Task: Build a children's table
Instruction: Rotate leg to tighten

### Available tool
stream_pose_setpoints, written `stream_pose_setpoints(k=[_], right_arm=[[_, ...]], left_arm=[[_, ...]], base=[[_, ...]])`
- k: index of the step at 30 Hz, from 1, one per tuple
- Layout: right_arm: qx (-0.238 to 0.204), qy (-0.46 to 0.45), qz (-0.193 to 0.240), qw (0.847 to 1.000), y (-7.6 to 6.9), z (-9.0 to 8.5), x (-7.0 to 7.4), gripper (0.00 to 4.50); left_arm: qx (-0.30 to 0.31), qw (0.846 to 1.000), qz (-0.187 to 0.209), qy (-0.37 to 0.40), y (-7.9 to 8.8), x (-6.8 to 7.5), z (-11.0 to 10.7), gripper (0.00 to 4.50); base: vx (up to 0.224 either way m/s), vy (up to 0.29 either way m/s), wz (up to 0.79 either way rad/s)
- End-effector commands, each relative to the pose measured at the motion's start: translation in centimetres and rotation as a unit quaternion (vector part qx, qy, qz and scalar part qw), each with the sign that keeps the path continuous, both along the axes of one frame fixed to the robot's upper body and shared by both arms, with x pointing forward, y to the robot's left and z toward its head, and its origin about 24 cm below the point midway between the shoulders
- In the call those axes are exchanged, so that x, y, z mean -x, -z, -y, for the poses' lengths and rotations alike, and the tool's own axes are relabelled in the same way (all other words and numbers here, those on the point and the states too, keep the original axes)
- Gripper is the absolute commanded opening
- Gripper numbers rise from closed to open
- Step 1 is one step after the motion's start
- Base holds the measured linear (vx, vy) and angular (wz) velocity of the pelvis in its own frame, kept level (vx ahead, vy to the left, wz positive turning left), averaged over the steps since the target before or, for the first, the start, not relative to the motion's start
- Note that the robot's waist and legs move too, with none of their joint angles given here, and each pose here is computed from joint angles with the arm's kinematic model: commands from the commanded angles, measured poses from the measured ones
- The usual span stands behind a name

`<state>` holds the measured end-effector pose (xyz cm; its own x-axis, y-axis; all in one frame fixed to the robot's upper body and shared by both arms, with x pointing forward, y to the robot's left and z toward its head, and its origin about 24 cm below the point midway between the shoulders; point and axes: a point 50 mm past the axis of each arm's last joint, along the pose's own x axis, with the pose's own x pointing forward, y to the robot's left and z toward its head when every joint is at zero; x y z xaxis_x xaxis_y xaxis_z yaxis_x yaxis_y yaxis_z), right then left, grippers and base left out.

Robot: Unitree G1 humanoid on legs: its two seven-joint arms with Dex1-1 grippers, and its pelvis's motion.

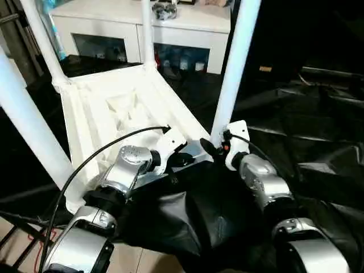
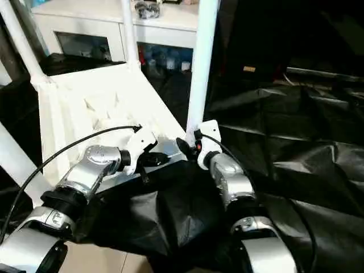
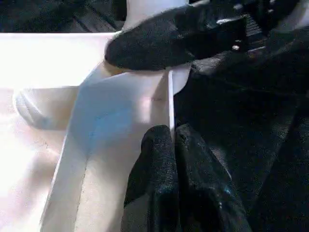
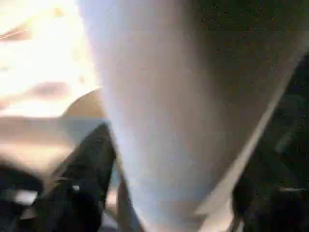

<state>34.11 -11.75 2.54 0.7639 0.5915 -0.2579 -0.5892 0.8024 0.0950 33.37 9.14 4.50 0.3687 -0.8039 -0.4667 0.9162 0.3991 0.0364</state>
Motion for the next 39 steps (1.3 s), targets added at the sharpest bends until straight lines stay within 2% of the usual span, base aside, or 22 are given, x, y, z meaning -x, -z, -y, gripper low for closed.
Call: stream_pose_setpoints(k=[1, 6, 7, 8, 9, 12, 18, 27, 28, 29, 32, 36, 39], right_arm=[[-0.015, -0.133, -0.025, 0.991, 1.2, -2.8, 1.9, 3.60], [-0.028, -0.212, -0.012, 0.977, 0.3, -0.9, 2.6, 3.60], [-0.030, -0.235, -0.016, 0.971, 0.1, -0.3, 2.9, 3.60], [-0.031, -0.278, -0.026, 0.960, -0.1, 0.8, 3.6, 3.60], [-0.031, -0.278, -0.026, 0.960, -0.1, 0.8, 3.6, 3.60], [-0.029, -0.321, -0.051, 0.945, -0.3, 2.0, 4.3, 3.60], [-0.019, -0.352, -0.071, 0.933, -0.1, 2.4, 5.0, 3.60], [-0.031, -0.371, -0.092, 0.923, 0.0, 2.2, 5.5, 3.01], [-0.033, -0.371, -0.094, 0.923, 0.0, 2.2, 5.5, 3.01], [-0.036, -0.368, -0.096, 0.924, 0.1, 2.1, 5.5, 2.79], [-0.041, -0.353, -0.098, 0.929, 0.3, 1.9, 5.4, 2.72], [-0.054, -0.258, -0.082, 0.961, 0.7, 0.9, 4.2, 2.62], [-0.033, -0.184, -0.087, 0.979, 1.7, 0.0, 3.5, 2.56]], left_arm=[[0.020, 0.997, 0.003, 0.075, -0.4, 0.9, 2.0, 0.00], [0.013, 0.994, -0.001, 0.107, -0.6, 1.0, 0.7, 0.00], [0.015, 0.992, -0.003, 0.122, -0.7, 1.1, 0.4, 0.00], [0.016, 0.989, -0.010, 0.147, -0.8, 1.3, -0.3, 0.00], [0.016, 0.989, -0.010, 0.147, -0.8, 1.3, -0.3, 0.00], [0.006, 0.987, -0.011, 0.160, -0.9, 1.2, -1.0, 0.00], [-0.001, 0.986, -0.015, 0.168, -0.9, 1.1, -1.4, 0.00], [0.003, 0.983, -0.026, 0.183, -0.6, 1.4, -1.5, 0.00], [0.003, 0.983, -0.026, 0.183, -0.6, 1.4, -1.5, 0.00], [0.003, 0.984, -0.024, 0.176, -0.6, 1.3, -1.4, 0.00], [0.005, 0.988, -0.019, 0.151, -0.5, 1.0, -1.3, 0.00], [-0.002, 0.996, -0.002, 0.087, -0.5, 0.1, -0.8, 0.00], [-0.004, 0.999, 0.007, 0.049, -0.4, -0.3, 0.1, 0.00]], base=[[0.000, 0.000, 0.00], [0.000, 0.000, 0.00], [0.000, 0.000, 0.00], [0.000, 0.000, 0.00], [0.000, 0.000, 0.00], [0.000, 0.000, 0.00], [0.000, 0.000, 0.00], [0.000, 0.000, 0.00], [0.000, 0.000, 0.00], [0.000, 0.000, 0.00], [0.000, 0.000, 0.00], [0.000, 0.000, 0.00], [0.000, 0.000, 0.00]])
